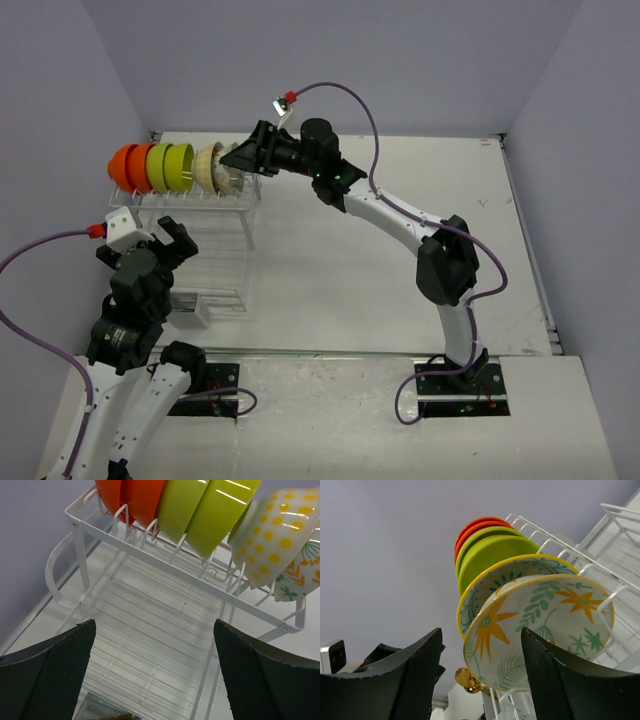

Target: Unload the bowls from the dish rack

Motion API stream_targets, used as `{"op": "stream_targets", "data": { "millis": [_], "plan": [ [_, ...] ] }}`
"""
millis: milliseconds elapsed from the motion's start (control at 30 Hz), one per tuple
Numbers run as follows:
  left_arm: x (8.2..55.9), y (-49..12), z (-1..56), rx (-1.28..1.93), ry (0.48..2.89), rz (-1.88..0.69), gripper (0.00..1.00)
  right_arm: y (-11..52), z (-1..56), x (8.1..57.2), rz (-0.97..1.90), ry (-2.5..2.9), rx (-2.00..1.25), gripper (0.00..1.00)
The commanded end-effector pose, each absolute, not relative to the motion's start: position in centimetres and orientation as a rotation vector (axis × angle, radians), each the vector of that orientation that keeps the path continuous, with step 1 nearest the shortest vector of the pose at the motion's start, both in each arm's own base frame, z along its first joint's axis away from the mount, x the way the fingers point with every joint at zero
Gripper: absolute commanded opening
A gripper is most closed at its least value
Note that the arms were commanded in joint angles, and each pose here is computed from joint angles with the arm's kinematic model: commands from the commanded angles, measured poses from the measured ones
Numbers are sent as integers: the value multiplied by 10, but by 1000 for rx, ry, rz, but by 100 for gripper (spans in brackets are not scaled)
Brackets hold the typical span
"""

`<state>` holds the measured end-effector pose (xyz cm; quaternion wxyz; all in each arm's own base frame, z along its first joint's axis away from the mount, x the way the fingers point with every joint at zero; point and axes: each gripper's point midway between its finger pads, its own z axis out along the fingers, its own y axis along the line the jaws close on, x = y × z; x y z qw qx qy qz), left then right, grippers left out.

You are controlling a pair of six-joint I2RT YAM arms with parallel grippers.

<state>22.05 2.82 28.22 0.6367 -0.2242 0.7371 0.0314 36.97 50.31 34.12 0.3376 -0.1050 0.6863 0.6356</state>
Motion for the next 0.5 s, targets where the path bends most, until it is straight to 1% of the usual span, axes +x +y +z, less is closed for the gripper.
{"op": "stream_targets", "data": {
  "millis": [0,100,233,267,333,400,433,467],
  "plan": [
    [225,27,289,-505,1654,58,100,512,369,357,1692,1740,-336,65],
    [224,27,291,-502,1644,49,100,520,360,358,1686,1774,-327,65],
    [223,26,292,-495,1640,39,100,520,347,368,1669,1825,-225,59],
    [223,26,292,-495,1638,39,100,520,346,368,1674,1831,-208,54],
    [222,26,293,-498,1634,40,100,522,344,369,1681,1837,-195,50],
    [222,26,292,-497,1633,38,100,524,347,368,1701,1836,-192,41],
    [221,27,293,-498,1632,38,100,524,345,369,1703,1844,-185,34],
    [221,26,292,-497,1632,37,100,524,344,369,1704,1846,-183,34]
  ]
}}
